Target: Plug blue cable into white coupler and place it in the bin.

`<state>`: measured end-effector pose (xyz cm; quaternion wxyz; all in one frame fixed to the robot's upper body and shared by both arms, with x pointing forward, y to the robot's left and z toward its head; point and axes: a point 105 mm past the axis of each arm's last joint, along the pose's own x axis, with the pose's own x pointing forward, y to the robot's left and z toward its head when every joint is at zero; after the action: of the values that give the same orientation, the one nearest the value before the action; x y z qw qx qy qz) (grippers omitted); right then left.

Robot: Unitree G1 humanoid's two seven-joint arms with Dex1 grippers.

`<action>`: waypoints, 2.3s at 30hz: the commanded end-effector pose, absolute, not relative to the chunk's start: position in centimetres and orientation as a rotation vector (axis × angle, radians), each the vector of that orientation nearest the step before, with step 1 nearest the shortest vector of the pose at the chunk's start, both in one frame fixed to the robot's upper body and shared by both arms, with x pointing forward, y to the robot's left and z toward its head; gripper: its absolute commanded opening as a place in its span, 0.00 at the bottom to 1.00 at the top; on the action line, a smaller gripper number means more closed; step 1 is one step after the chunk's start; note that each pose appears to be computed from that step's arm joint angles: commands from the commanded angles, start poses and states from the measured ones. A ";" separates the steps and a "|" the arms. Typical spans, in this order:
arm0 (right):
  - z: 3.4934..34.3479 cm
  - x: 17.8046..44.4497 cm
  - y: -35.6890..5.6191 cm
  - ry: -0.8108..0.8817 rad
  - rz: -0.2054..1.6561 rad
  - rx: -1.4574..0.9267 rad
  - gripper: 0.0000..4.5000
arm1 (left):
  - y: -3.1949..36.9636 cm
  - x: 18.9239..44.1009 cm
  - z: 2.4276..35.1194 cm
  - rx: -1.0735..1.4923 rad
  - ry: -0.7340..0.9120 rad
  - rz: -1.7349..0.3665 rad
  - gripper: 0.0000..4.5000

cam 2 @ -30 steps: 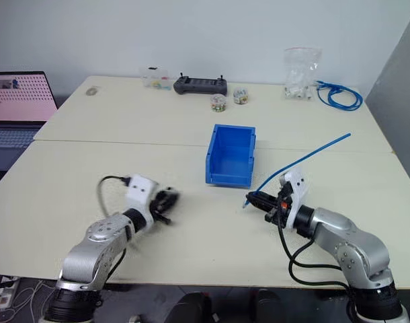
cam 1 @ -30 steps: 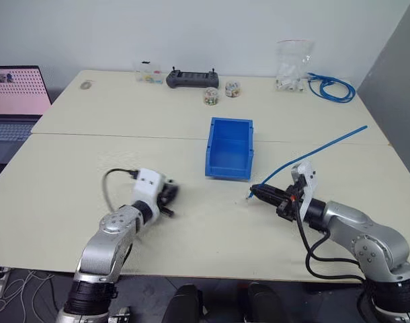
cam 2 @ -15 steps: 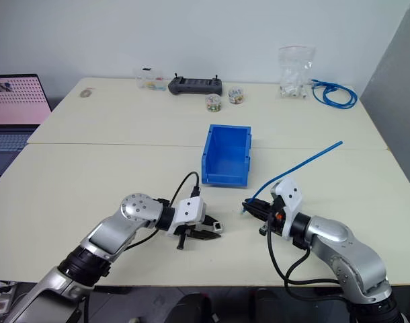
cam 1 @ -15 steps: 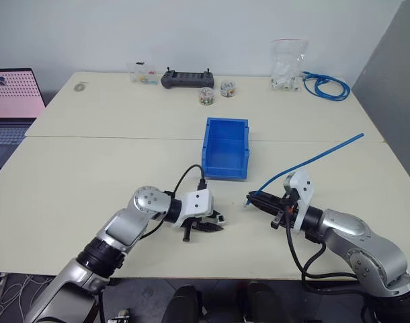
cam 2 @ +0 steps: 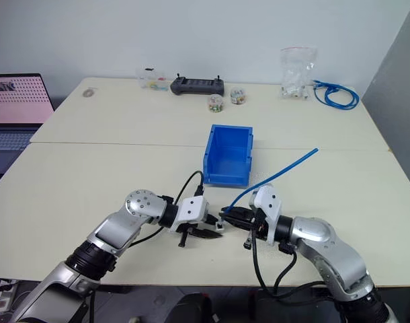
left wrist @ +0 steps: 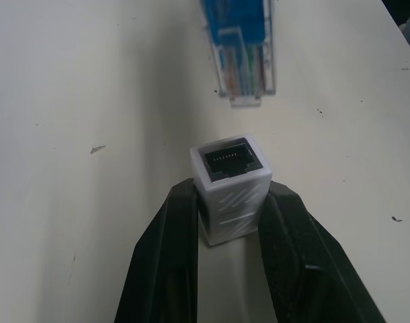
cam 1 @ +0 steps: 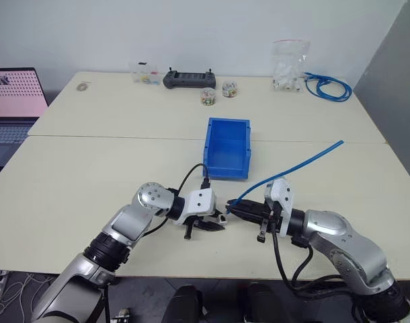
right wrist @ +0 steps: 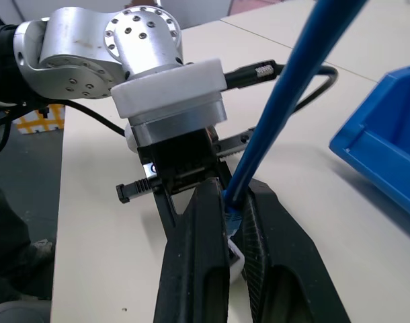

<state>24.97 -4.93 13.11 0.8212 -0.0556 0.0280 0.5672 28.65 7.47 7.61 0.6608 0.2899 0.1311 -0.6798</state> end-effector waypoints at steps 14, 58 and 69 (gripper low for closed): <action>11.9 26.0 -4.8 -0.019 1.360 -0.288 0.00 | 8.1 28.6 6.2 0.676 0.360 -1.540 0.20; 7.3 25.3 -4.0 0.249 1.661 -0.418 0.00 | 7.8 28.4 6.7 0.661 0.313 -1.545 0.20; 3.7 24.8 -5.0 0.437 1.639 -0.491 0.00 | 7.7 28.3 6.7 0.648 0.310 -1.542 0.20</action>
<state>27.07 -4.31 9.64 0.6727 -0.2199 0.0651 0.7035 28.55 7.94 6.89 0.6613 0.2881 0.1357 -0.6792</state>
